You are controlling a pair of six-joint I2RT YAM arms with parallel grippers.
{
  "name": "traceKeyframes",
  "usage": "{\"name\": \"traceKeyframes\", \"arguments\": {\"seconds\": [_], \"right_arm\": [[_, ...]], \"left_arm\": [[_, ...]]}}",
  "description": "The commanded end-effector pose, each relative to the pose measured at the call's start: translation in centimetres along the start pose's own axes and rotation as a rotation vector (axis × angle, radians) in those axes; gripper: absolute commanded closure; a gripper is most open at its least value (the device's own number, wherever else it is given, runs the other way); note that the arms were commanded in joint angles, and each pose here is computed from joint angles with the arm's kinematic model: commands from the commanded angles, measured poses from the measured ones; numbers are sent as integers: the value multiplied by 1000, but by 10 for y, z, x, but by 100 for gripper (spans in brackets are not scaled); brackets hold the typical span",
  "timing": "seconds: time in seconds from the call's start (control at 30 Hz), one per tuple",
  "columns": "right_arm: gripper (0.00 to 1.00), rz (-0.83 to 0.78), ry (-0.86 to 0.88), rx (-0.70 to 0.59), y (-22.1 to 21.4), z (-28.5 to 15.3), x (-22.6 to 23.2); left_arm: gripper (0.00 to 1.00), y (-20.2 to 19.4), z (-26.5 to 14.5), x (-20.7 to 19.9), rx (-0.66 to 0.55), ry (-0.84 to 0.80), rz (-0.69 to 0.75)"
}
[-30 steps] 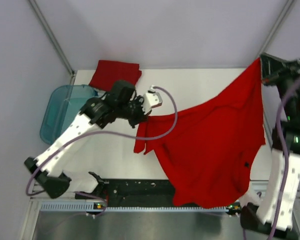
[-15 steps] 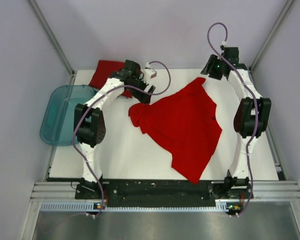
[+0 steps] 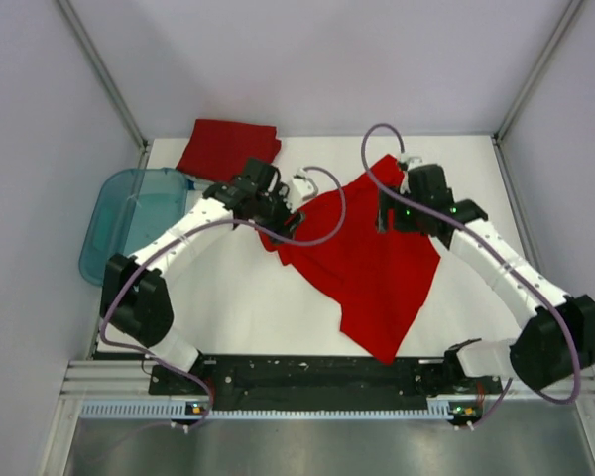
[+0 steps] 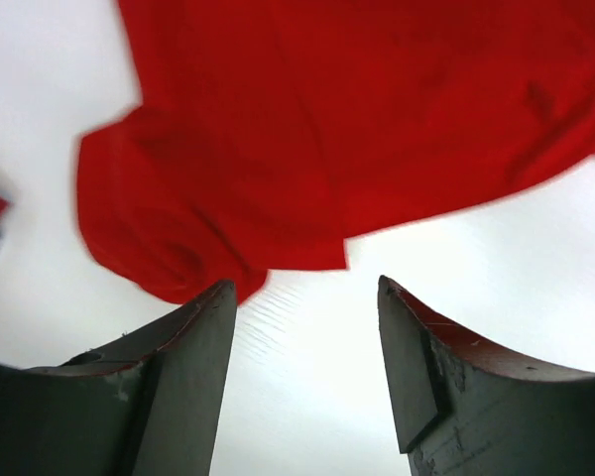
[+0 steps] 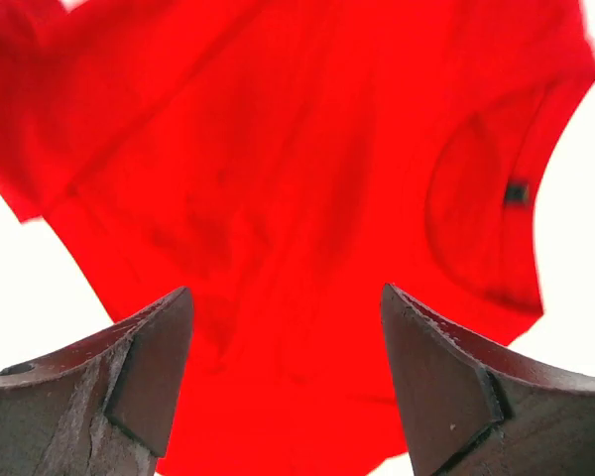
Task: Fold and stack the t-shirts
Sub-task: Flatten out the tshirt
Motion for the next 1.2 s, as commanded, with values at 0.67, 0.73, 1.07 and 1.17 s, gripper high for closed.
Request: {"name": "traceKeyframes", "arguments": {"seconds": [0.67, 0.73, 1.07, 1.17], "right_arm": [[39, 167, -200, 503, -281, 1, 54], [62, 192, -189, 465, -277, 2, 55], [100, 307, -141, 169, -209, -16, 36], [100, 325, -120, 115, -196, -23, 31]], "left_arm": [[39, -97, 87, 15, 322, 289, 44], [53, -96, 87, 16, 320, 292, 43], [100, -74, 75, 16, 276, 249, 5], [100, -71, 77, 4, 273, 183, -18]]}}
Point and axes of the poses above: each gripper's point midway between its finger pads, its own z axis out along the fingers, its own x axis along the line the jaws close on, y = z × x, the point moved 1 cm from there along -z, back along the fingers, and after that the axes turned 13 degrees about -z, right-handed, at the moved point
